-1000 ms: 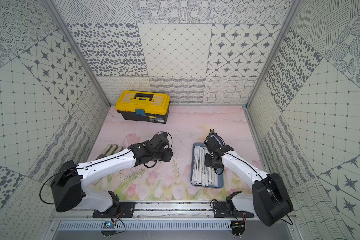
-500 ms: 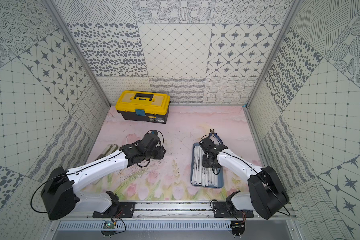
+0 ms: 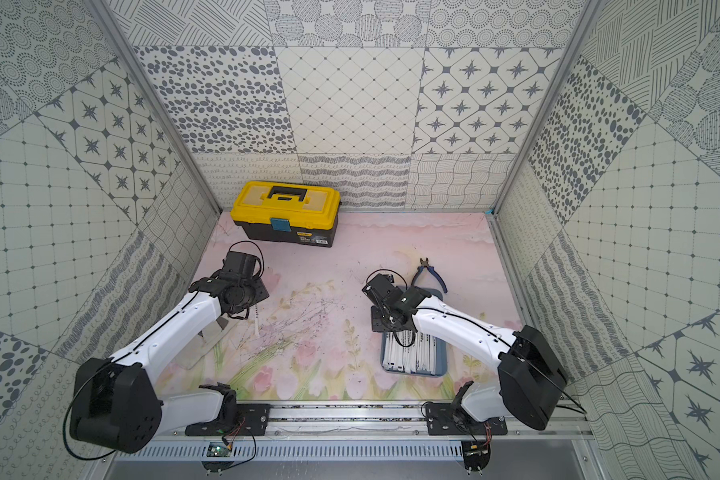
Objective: Put the straws into the storage box
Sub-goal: Place the straw in the storage box, then move the straw to the center of the board.
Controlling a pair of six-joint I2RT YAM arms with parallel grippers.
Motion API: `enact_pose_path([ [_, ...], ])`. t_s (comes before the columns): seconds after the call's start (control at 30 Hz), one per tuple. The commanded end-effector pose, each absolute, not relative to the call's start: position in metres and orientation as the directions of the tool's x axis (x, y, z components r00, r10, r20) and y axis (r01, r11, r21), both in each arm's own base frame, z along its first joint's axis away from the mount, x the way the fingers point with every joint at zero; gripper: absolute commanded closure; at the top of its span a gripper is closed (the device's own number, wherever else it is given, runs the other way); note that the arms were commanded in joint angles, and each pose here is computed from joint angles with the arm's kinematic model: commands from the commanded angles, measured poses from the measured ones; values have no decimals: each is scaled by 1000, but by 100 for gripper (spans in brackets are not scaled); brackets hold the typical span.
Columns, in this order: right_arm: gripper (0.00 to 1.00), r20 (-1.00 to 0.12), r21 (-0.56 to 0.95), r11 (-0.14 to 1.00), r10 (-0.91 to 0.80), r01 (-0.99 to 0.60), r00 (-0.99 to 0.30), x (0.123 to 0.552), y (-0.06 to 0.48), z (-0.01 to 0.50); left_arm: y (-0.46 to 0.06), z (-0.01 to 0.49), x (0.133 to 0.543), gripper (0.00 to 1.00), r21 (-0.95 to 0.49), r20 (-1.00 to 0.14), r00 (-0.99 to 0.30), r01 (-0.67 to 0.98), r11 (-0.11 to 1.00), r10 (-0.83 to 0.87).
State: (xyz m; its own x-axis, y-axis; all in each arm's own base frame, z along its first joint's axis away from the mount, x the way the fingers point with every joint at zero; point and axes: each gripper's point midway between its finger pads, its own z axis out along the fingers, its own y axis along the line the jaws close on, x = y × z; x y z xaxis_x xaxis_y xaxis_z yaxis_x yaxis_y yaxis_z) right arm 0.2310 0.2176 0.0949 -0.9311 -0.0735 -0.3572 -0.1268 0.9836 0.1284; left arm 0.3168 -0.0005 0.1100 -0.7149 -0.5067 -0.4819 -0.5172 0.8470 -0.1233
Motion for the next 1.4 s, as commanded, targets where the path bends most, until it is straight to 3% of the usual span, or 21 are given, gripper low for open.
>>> enact_pose_path([
  [0.0,72,-399,203,968,-55,-146,-915,240,243,108,17,79,313,46,-52,-362,-766,-552,832,-531],
  [0.33,72,-418,197,968,-61,-156,-906,244,244,108,-2,27,306,57,-88,-170,-818,-543,835,-550],
  [0.6,72,-432,199,967,-58,-158,-900,247,246,113,-4,3,297,61,-56,-106,-825,-552,832,-555],
  [0.77,72,-433,198,968,-57,-157,-900,247,245,111,-26,3,299,76,-92,-107,-856,-499,862,-506],
  [0.97,72,-425,206,968,-44,-143,-904,249,242,110,-76,19,290,99,-128,-146,-911,-370,920,-386],
  [1.37,72,-394,257,962,17,-92,-919,253,252,102,-248,53,221,100,-408,-138,-959,-173,897,-248],
])
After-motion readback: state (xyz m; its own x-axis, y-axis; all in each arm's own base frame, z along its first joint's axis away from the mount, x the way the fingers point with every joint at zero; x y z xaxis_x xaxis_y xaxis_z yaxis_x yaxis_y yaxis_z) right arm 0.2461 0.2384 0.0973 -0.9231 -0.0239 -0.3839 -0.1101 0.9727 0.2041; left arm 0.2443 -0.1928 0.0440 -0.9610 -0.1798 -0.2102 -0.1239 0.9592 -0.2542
